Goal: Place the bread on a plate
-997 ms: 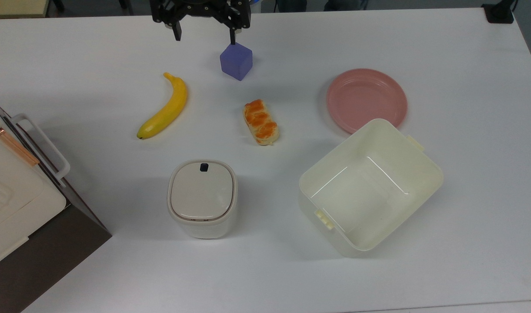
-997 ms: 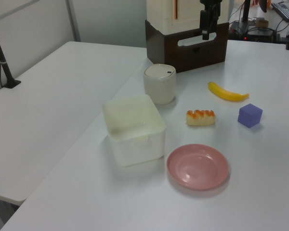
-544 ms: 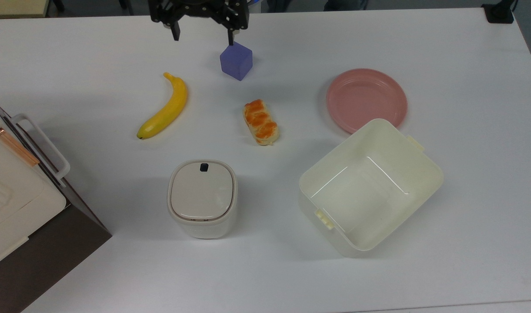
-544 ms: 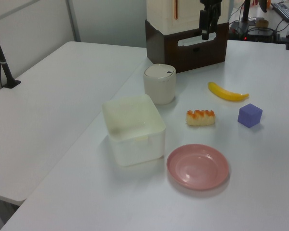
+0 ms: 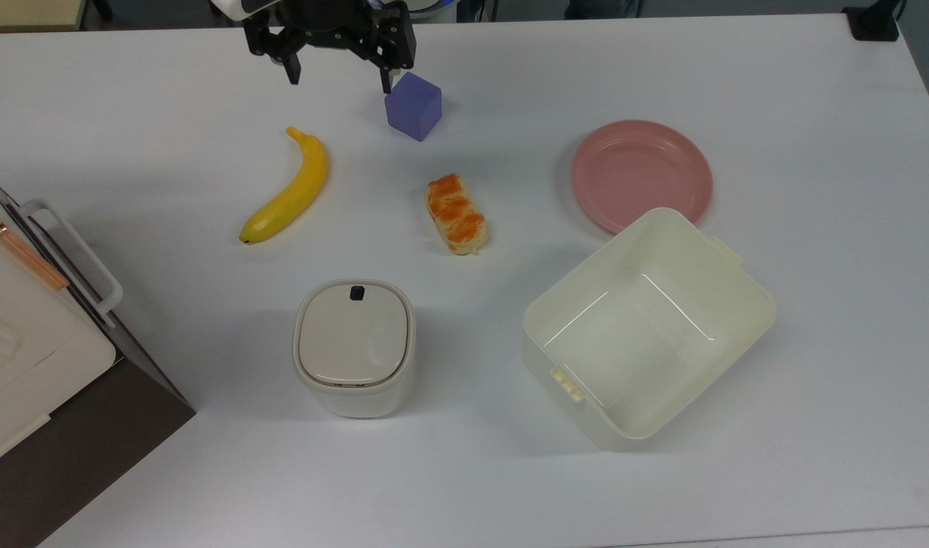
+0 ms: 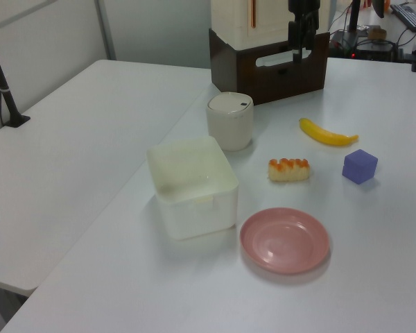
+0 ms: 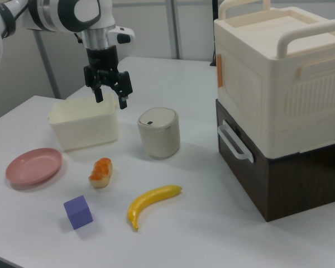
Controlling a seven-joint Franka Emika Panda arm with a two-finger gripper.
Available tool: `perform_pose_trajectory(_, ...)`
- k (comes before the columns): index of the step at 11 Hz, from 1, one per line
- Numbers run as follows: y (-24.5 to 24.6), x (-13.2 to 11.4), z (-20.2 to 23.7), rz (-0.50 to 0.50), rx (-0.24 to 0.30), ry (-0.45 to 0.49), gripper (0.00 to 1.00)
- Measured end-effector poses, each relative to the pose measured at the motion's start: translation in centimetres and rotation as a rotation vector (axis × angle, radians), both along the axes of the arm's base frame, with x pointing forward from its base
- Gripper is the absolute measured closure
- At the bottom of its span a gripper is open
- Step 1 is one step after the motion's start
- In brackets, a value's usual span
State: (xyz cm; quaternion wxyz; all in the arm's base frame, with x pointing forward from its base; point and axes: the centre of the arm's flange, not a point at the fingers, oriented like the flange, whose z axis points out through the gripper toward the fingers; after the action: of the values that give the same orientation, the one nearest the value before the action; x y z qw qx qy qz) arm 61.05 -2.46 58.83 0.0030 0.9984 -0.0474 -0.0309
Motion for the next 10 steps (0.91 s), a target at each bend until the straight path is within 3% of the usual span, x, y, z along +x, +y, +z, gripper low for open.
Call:
perform_pose_trajectory(3, 0.1, 0.0, 1.3, -0.008, 0.045, -0.028, 0.0)
perform_pose_trajectory(10, -1.8, -1.1, 4.5, -0.039, 0.043, -0.087, 0.0)
